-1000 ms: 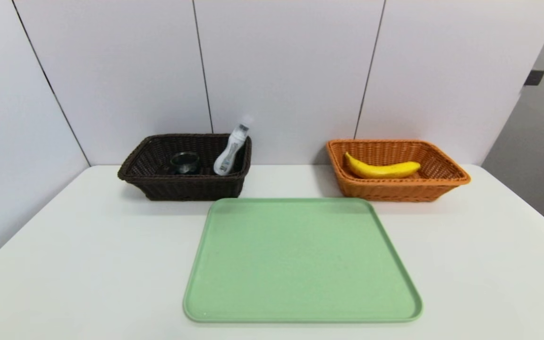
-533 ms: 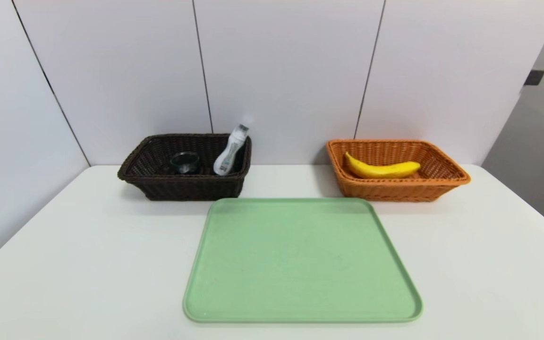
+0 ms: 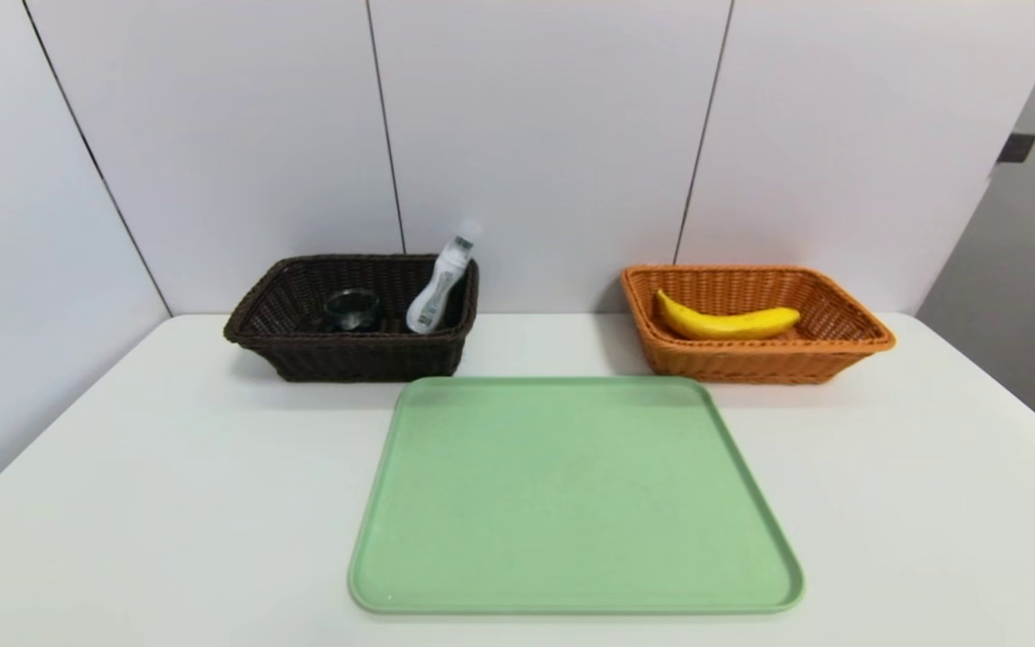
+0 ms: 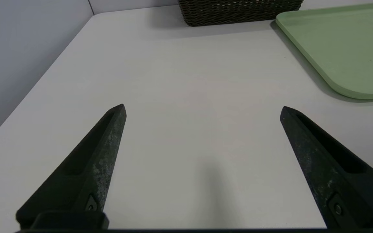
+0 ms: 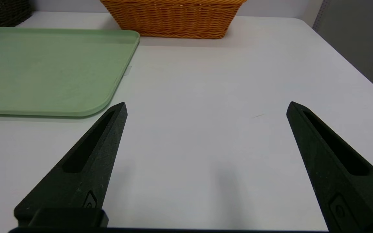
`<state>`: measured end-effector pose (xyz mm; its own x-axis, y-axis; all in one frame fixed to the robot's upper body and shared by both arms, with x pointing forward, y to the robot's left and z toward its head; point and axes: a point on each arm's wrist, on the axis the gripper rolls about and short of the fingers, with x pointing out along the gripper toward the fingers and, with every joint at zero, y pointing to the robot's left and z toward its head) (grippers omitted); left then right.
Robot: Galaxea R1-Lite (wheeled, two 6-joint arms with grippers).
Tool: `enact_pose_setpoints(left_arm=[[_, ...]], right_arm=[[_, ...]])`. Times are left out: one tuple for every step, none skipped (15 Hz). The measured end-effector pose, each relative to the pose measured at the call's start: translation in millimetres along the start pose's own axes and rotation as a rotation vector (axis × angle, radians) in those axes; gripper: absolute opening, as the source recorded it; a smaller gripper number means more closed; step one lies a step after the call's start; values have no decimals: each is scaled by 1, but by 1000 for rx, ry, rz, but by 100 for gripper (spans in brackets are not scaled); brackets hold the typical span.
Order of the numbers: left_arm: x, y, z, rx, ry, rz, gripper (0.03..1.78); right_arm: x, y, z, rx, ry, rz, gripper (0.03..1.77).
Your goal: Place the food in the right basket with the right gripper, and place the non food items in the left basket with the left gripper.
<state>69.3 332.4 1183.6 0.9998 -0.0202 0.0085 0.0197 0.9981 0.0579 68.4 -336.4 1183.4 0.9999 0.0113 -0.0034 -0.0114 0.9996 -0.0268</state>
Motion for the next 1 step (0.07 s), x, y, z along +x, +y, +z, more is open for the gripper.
enact_pose_setpoints(left_arm=[[0, 0, 0, 0, 0, 0, 169]], right_arm=[[0, 0, 0, 0, 0, 0, 170]])
